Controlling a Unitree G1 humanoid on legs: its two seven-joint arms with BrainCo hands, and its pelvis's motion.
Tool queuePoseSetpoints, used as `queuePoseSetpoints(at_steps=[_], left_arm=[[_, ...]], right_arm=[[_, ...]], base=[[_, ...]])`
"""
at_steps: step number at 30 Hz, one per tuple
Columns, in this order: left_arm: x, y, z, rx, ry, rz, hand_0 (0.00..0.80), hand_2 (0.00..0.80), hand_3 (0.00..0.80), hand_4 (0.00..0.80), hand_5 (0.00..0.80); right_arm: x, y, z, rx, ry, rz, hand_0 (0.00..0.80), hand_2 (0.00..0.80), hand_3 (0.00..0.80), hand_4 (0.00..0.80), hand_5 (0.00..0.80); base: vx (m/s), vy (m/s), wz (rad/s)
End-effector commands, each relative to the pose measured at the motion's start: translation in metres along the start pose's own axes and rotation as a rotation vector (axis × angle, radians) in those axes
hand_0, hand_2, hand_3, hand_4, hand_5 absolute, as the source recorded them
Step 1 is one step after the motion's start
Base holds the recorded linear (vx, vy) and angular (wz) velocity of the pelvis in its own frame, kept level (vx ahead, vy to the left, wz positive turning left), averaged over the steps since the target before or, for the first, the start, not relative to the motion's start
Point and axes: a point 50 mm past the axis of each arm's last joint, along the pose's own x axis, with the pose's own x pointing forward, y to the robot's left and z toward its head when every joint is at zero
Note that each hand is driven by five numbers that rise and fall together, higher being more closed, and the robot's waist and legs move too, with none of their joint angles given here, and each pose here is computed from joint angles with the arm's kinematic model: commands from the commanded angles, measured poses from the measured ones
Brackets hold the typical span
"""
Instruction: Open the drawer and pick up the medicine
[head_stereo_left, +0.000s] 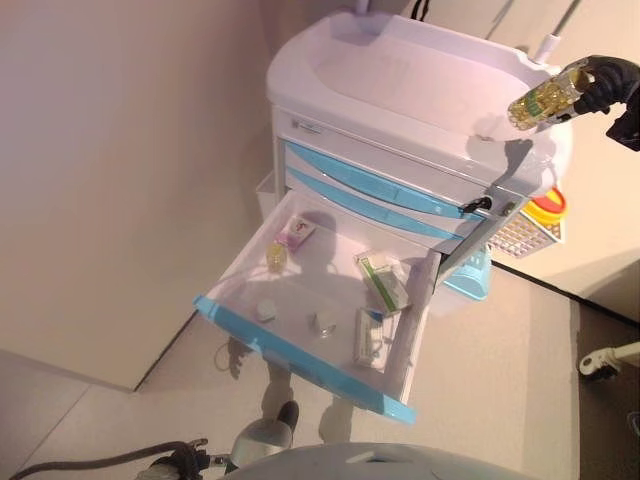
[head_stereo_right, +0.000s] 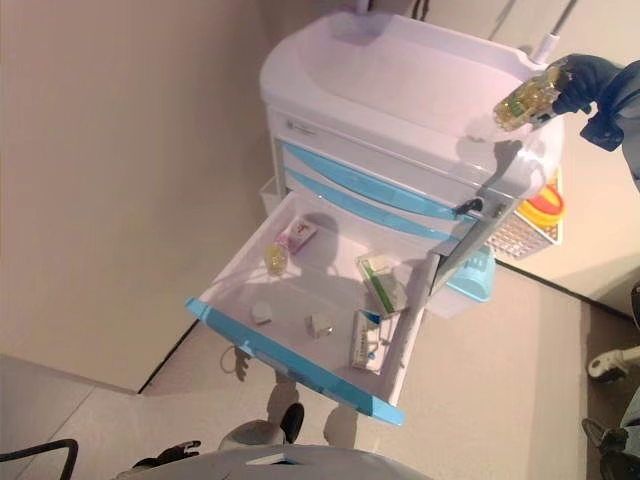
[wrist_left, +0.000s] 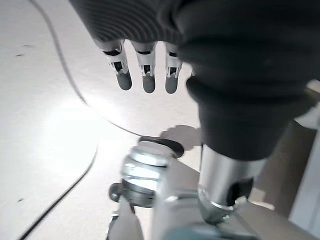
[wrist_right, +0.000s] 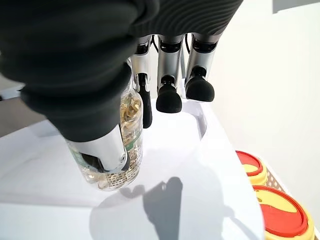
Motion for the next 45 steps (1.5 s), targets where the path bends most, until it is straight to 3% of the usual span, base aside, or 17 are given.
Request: queuePoseSetpoints(at_steps=[1, 11, 24, 45], left_arm=[[-0.006, 0.018, -0.024, -0.054, 0.069, 0.045, 0.0, 0.0, 0.0, 0.0, 0.0], [-0.01, 0.023, -0.037, -0.099, 0.086, 0.048, 0.0, 0.0, 0.0, 0.0, 0.0], [-0.016, 0.036, -0.046, -0.095, 0.091, 0.078, 0.0, 0.0, 0.0, 0.0, 0.0], [-0.016, 0.035, -0.048, -0.103, 0.086, 0.076, 0.0, 0.0, 0.0, 0.0, 0.0]], right_arm=[[-0.011, -0.043, 0.015, -0.028, 0.002, -0.174, 0.8, 0.8, 0.8, 0.8, 0.8], [-0.008, -0.046, -0.006, -0.052, 0.181, -0.272, 0.8, 0.8, 0.8, 0.8, 0.8], [-0.014, -0.053, -0.019, -0.357, 0.33, -0.174, 0.8, 0.8, 0.8, 0.8, 0.8], [-0.008, -0.017, -0.041, -0.322, 0.363, 0.071, 0.8, 0.8, 0.8, 0.8, 0.8]], base=[[0.055, 0.032, 0.09], [0.069, 0.031, 0.19], [0.038, 0.0, 0.12], [0.001, 0.0, 0.0]])
